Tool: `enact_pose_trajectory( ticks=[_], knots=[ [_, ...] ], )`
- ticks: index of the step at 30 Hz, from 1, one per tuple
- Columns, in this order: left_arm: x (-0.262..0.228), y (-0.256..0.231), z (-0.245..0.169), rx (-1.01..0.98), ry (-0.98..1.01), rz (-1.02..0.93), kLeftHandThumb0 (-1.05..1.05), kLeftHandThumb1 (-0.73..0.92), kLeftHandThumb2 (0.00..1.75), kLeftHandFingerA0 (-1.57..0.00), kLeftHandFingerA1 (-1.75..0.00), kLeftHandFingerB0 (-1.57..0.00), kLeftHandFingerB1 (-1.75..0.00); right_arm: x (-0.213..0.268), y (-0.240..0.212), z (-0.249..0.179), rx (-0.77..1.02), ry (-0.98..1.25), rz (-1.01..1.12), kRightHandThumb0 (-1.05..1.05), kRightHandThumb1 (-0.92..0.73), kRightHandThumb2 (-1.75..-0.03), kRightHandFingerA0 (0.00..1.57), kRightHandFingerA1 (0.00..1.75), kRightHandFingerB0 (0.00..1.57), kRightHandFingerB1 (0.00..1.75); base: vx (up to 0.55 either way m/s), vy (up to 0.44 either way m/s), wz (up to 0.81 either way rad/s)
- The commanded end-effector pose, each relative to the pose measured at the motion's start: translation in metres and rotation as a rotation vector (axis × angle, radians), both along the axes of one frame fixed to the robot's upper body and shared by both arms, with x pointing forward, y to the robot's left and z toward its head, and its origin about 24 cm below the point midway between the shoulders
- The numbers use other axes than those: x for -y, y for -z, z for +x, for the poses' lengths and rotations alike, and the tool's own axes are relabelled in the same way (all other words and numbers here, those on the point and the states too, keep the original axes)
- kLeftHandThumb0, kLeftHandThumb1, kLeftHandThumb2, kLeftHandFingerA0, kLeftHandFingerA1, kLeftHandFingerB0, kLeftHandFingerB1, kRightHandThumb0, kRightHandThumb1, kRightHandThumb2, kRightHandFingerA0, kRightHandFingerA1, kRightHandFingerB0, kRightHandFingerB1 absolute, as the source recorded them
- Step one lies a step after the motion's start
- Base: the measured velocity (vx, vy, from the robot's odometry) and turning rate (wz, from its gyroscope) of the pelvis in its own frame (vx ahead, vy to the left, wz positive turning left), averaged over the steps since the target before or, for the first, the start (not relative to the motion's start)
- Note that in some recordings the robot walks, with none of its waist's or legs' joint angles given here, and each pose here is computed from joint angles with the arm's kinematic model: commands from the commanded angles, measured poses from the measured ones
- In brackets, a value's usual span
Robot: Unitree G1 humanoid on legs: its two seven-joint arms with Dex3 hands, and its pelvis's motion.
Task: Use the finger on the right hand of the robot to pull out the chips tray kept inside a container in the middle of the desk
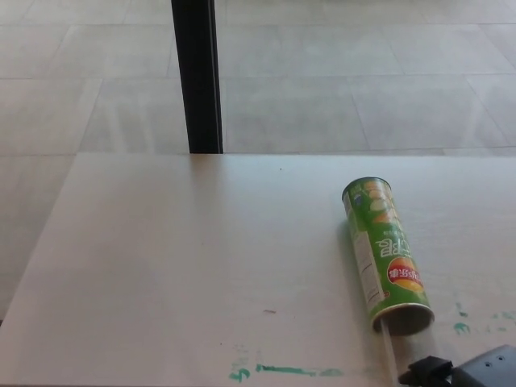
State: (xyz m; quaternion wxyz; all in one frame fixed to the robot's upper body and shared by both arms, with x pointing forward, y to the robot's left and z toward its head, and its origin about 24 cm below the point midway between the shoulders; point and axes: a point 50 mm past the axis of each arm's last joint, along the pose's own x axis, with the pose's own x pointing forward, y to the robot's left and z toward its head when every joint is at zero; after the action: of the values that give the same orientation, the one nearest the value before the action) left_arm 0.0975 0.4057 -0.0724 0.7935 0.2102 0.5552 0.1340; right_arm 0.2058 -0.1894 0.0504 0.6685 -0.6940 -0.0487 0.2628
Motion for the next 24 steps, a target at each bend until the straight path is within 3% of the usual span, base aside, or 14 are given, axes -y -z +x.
enact_pose_trajectory(
  ticks=[1, 7, 13, 24],
  knots=[
    [-0.008, -0.006, -0.003, -0.013, -0.020, 0.020, -0.47, 0.70, 0.61, -0.49, -0.63, -0.45, -0.50, 0.003, 0.001, -0.012, -0.060, -0.033, -0.011, -0.18, -0.53, -0.56, 0.92, 1.22, 0.48, 0.44, 0.00, 0.000, 0.00],
    [-0.008, -0.006, -0.005, -0.016, -0.008, 0.026, -0.41, 0.72, 0.60, -0.51, -0.57, -0.48, -0.47, 0.004, 0.004, -0.021, -0.077, -0.021, -0.020, -0.19, -0.51, -0.55, 0.95, 1.18, 0.49, 0.43, 0.00, 0.000, 0.00],
    [-0.008, -0.005, -0.006, -0.020, -0.027, 0.025, -0.46, 0.69, 0.61, -0.51, -0.63, -0.48, -0.50, 0.004, 0.008, -0.028, -0.084, -0.026, -0.015, -0.19, -0.52, -0.55, 0.94, 1.17, 0.50, 0.43, 0.00, 0.000, 0.00],
    [-0.008, -0.005, -0.005, -0.026, -0.006, 0.031, -0.47, 0.71, 0.60, -0.49, -0.64, -0.47, -0.50, 0.006, 0.008, -0.037, -0.093, -0.021, 0.023, -0.16, -0.52, -0.56, 0.96, 1.26, 0.51, 0.45, 0.00, 0.000, 0.00]
  ],
)
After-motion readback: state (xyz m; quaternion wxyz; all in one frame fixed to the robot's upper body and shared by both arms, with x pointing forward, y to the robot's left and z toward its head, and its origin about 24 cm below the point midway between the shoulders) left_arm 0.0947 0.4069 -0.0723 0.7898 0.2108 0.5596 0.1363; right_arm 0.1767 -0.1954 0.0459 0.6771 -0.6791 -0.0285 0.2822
